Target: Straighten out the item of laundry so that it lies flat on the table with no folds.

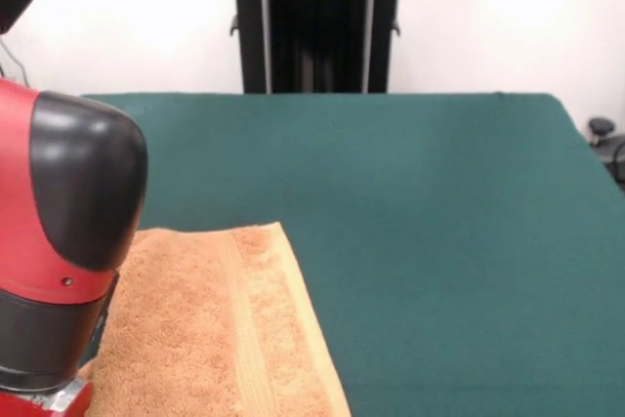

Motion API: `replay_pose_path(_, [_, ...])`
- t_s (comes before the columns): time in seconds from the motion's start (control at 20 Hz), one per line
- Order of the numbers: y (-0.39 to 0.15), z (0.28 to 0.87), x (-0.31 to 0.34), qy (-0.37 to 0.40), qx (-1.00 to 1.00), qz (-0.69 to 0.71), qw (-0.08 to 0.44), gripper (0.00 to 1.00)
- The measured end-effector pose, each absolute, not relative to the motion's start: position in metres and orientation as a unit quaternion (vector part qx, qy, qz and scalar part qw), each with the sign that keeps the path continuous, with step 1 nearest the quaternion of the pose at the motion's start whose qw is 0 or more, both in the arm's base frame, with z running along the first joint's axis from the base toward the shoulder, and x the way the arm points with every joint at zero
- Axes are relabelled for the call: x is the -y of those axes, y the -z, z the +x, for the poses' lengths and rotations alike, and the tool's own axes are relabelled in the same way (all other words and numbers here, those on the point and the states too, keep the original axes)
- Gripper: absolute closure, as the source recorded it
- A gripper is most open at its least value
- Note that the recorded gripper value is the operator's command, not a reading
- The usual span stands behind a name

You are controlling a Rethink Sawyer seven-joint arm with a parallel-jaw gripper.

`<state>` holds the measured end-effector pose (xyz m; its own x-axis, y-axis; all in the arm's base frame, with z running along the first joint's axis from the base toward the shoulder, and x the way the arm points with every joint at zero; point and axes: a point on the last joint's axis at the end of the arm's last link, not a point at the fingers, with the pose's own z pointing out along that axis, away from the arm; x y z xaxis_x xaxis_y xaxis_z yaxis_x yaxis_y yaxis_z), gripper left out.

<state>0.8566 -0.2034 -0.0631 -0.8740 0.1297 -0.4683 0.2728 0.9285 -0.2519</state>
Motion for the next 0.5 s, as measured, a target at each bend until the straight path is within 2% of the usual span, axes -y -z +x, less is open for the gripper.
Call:
replay_pose_path(0.25, [0.055, 0.839, 0.182, 0.170, -0.966, 0.089, 0.174, 1.00])
replay_pose_path(0.5, [0.033, 0.804, 0.145, 0.160, -0.979, 0.104, 0.072, 1.00])
